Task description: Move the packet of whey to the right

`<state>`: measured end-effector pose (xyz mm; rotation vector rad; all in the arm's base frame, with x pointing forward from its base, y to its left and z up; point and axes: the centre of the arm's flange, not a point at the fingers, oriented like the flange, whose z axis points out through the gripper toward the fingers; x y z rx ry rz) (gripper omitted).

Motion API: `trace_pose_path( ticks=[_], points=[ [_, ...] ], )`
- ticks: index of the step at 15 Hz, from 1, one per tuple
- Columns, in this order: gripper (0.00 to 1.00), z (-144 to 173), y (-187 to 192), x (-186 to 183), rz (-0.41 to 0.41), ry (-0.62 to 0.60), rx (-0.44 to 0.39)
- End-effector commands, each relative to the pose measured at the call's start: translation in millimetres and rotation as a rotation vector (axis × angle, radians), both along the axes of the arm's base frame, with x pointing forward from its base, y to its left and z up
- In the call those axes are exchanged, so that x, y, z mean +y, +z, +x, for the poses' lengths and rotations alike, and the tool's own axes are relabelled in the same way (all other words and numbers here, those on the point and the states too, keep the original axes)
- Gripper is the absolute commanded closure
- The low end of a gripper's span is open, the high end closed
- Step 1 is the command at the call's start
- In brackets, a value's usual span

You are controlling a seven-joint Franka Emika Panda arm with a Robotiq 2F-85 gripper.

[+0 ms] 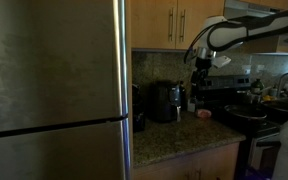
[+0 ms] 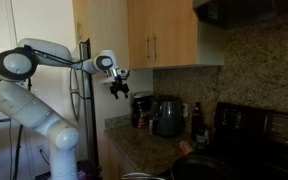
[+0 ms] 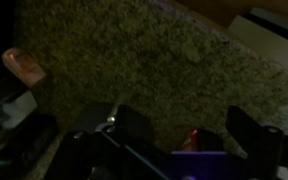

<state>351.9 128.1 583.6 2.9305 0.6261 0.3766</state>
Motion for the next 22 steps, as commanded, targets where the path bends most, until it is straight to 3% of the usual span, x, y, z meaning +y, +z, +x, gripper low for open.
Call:
trace_pose_path(
  ticks=[1,4,7,9,11,14,16,17,19,21,22],
  points=[
    [0.00,2.1,12.6,6.4,0.008,0.009,-0.016],
    [0.00,1.8,5.1,3.4,0.005,0.001,-0.001],
    [0.00,20.9,-50.1,10.0,-0.046,0.007,0.185],
    [0.00,35.4,-84.6,39.3,0.052,0.088,0.244],
    [0.00,52.8,-103.5,68.8,0.131,0.078,0.247],
    [0.00,78.4,-98.3,102.5,0.255,0.003,0.128],
    [0.00,83.0,-84.0,108.8,0.263,-0.020,0.082],
    [0.00,71.7,-96.8,98.2,0.242,-0.007,0.115],
    [0.00,76.3,-86.5,104.7,0.256,-0.013,0.094],
    [0.00,83.4,-103.5,108.2,0.190,-0.028,0.111],
    [0.00,92.6,-111.4,113.5,0.213,-0.052,0.096]
  ],
)
